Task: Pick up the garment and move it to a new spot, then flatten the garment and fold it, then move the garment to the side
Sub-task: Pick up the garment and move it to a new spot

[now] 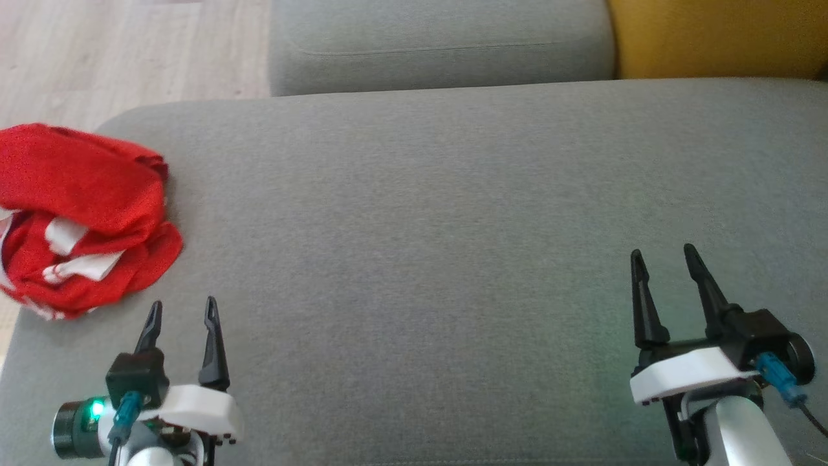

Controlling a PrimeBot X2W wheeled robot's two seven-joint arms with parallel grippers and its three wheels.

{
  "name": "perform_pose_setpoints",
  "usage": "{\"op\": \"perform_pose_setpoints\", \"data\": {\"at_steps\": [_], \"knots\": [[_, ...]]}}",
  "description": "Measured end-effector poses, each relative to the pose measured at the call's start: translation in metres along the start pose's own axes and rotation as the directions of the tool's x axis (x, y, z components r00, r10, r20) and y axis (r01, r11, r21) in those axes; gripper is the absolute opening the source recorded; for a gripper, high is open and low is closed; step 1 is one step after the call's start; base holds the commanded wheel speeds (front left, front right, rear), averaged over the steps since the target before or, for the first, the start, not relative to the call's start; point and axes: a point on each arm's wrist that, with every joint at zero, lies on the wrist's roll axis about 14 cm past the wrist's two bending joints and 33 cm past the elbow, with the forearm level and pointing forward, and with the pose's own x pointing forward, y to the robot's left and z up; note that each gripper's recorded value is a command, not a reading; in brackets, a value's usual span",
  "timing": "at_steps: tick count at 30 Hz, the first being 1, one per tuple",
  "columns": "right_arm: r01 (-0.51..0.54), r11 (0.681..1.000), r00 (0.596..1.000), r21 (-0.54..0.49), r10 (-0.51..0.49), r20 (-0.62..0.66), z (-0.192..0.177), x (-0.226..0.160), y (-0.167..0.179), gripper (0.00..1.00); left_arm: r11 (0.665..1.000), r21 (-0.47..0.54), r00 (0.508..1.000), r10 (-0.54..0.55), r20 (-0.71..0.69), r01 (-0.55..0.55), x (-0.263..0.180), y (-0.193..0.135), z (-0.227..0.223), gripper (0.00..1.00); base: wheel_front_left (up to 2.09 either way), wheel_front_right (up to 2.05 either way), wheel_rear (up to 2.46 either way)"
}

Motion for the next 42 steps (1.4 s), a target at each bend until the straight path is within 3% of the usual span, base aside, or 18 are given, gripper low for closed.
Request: {"op": "perform_pose_setpoints", "data": {"at_steps": [9,15,21,29,33,42], "knots": [[-0.152,0.988,0.988,0.008,0.152,-0.001,-0.001,0.019,0.051,1.0,0.993,-0.011,0.993,0.12,-0.005,-0.12,-0.022,0.039,-0.002,1.0,0.0,0.0,0.0],[-0.282,0.959,0.959,0.023,0.282,0.001,-0.001,0.033,0.098,1.0,0.966,-0.014,0.966,0.258,-0.009,-0.258,-0.051,0.081,-0.004,1.0,0.0,0.0,0.0],[-0.406,0.914,0.914,0.027,0.406,-0.001,-0.003,0.042,0.145,1.0,0.915,-0.017,0.915,0.404,-0.019,-0.404,-0.09,0.123,-0.008,1.0,0.0,0.0,0.0],[-0.559,0.828,0.829,0.044,0.56,-0.005,-0.004,0.038,0.207,1.0,0.823,-0.009,0.822,0.566,-0.058,-0.567,-0.152,0.161,-0.021,1.0,0.0,0.0,0.0],[-0.574,0.817,0.818,0.05,0.575,-0.017,-0.009,0.037,0.213,1.0,0.803,-0.008,0.802,0.594,-0.062,-0.596,-0.16,0.167,-0.022,1.0,0.0,0.0,0.0],[-0.562,0.825,0.825,0.057,0.564,-0.032,-0.016,0.038,0.208,1.0,0.818,-0.052,0.818,0.567,-0.098,-0.573,-0.151,0.161,-0.031,1.0,0.0,0.0,0.0]]}}
